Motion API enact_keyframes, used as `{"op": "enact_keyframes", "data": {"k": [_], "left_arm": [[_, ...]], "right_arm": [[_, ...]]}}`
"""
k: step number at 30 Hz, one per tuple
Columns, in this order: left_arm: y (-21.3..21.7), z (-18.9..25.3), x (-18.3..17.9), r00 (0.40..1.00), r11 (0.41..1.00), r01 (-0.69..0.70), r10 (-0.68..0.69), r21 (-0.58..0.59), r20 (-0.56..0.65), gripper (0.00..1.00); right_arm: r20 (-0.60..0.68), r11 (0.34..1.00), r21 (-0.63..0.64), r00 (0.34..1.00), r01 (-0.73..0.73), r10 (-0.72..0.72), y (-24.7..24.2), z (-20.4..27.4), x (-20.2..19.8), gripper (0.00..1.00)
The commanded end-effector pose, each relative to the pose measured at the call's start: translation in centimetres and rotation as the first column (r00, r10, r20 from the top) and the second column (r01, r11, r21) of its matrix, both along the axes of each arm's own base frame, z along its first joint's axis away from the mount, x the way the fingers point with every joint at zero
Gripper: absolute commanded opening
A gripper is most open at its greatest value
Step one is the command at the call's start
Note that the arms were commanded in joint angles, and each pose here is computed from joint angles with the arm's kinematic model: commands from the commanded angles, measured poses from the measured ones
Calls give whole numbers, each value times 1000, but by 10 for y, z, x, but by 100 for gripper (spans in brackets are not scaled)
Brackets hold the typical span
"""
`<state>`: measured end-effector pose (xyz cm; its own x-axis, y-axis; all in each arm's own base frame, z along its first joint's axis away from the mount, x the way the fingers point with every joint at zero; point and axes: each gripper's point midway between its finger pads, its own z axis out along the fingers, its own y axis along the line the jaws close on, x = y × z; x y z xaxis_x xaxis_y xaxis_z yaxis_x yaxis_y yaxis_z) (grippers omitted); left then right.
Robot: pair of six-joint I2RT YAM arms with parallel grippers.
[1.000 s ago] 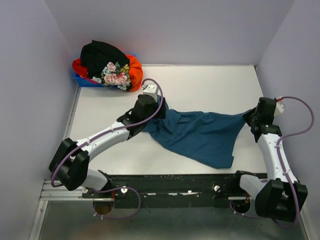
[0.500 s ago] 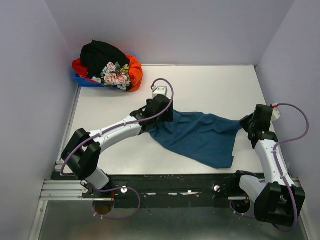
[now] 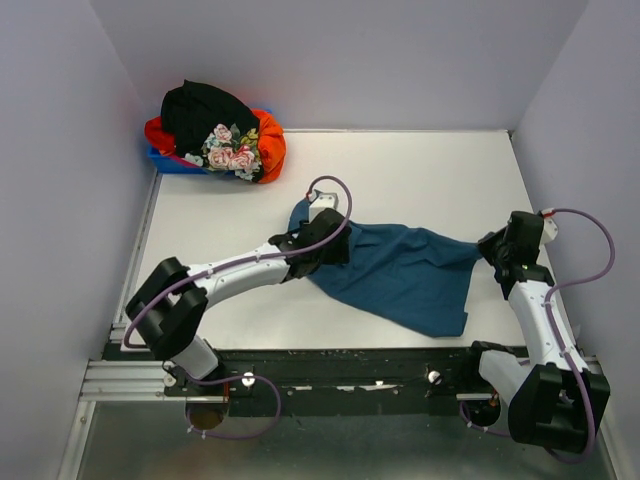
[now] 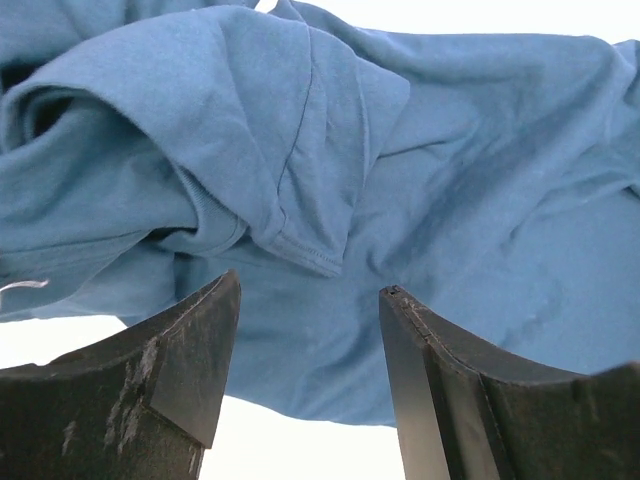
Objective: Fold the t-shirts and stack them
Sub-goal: Flatten out the tshirt
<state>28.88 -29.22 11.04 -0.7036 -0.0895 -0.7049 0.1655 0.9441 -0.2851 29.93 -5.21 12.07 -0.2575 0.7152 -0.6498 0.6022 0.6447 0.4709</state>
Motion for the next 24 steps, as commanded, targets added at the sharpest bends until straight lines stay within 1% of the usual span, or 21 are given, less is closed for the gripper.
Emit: {"op": "enact_keyframes", "data": {"k": [1,4,7,11,13,14,15,16,19,22,24], "left_arm": [[-12,-14,10,999,1000,-24,24,1,-28,71],[-16,-22,17,998,999,-37,37,-4,-47,70],[-19,-29,24,998,999,-40,40,-2,-56,66],[-22,-32,37,997,999,-45,45,5,-55,58],[-26,-32,42,997,999,-38,37,-10,-62,41],[-26,-32,45,998,999,-37,36,-11,-60,29],[-26,-31,49,998,1000,-29,29,-1,-47,13],[-27,-24,54,999,1000,-23,23,3,-28,1],[-20,-6,68,999,998,-43,42,48,24,0],[-10,26,83,996,998,-56,54,29,72,0],[2,51,98,992,998,-68,68,-4,103,0]], "right_arm": [[27,1000,10,1000,-4,3,1,3,1,1],[31,1000,8,1000,-1,1,1,4,0,1],[36,1000,1,999,1,-1,0,5,0,1],[39,1000,2,999,0,0,1,6,-1,1],[41,1000,2,999,0,0,0,6,0,1],[41,1000,3,999,-1,1,1,6,0,1],[39,1000,3,999,0,0,0,6,0,1],[39,1000,3,999,-2,2,1,6,0,1],[41,1000,2,999,-2,2,1,6,-1,1],[42,1000,0,999,4,-4,0,6,-1,1],[56,1000,-5,998,17,-17,-3,13,2,1]]}}
